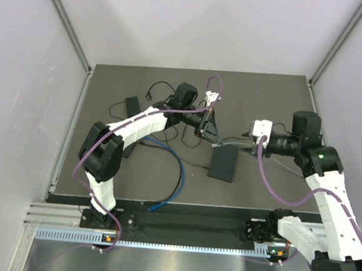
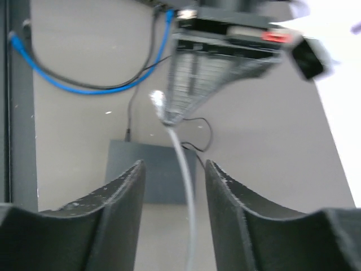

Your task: Insert the plug into the switch port

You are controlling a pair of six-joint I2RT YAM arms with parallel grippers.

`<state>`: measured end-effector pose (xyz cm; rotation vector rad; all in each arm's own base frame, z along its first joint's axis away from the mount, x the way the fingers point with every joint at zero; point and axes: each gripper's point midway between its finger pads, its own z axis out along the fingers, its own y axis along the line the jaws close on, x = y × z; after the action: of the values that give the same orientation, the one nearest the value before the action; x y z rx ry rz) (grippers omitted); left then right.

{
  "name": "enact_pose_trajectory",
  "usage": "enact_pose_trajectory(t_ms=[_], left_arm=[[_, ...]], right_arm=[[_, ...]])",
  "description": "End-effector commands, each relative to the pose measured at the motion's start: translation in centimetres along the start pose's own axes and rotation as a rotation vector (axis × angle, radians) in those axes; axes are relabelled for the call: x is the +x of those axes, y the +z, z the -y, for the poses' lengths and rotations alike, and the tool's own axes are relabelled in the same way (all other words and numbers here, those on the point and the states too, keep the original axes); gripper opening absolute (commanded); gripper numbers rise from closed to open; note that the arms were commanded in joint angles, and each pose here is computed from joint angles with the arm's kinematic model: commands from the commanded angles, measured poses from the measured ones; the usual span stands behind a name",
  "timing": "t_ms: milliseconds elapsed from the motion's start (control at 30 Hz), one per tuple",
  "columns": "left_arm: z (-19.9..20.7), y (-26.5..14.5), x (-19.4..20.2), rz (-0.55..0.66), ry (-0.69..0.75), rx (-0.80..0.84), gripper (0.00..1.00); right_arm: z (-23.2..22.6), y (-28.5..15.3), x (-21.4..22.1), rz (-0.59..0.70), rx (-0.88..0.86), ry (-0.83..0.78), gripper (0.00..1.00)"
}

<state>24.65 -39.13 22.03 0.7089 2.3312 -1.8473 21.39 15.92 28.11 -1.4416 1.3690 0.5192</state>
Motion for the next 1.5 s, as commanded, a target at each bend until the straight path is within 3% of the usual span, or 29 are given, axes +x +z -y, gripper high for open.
enact_pose_trajectory(t_ms=[0, 267, 1000, 1133, 1167, 1200, 1333, 1367, 1433, 1467], left_arm=[[2.2, 0.3, -0.5, 0.012, 0.023, 0.073, 0.0], [2.3, 0.5, -0.1, -0.005, 0.02, 0.085, 0.0], [3.0, 0.6, 0.2, -0.017, 0.027, 0.112, 0.0], [3.2, 0.6, 0.3, -0.024, 0.023, 0.119, 0.0], [3.2, 0.6, 0.2, -0.021, 0.028, 0.119, 0.0], [3.3, 0.6, 0.4, -0.024, 0.03, 0.12, 0.0], [3.8, 0.5, 0.2, -0.01, 0.078, 0.127, 0.0], [3.7, 0.4, 0.0, 0.003, 0.099, 0.122, 0.18], [3.8, -0.8, -1.0, 0.079, 0.16, 0.098, 0.34], [3.6, -1.5, -1.6, 0.119, 0.2, 0.079, 0.53]], right_arm=[[0.1, 1.7, -0.2, 0.02, -0.006, -0.136, 0.45], [-0.7, 5.0, 0.7, -0.003, -0.05, -0.19, 0.39], [-1.4, 6.4, 3.6, -0.11, -0.088, -0.253, 0.26], [-1.2, 6.7, 4.1, -0.131, -0.074, -0.259, 0.17], [-1.0, 6.7, 4.0, -0.128, -0.065, -0.255, 0.13], [-0.9, 6.7, 4.1, -0.134, -0.056, -0.253, 0.01], [-0.5, 6.5, 4.3, -0.151, -0.023, -0.235, 0.0], [-0.4, 6.4, 4.3, -0.159, -0.016, -0.222, 0.0], [-0.2, 5.9, 4.4, -0.176, 0.008, -0.201, 0.0], [-0.2, 5.7, 4.5, -0.184, 0.021, -0.17, 0.0]])
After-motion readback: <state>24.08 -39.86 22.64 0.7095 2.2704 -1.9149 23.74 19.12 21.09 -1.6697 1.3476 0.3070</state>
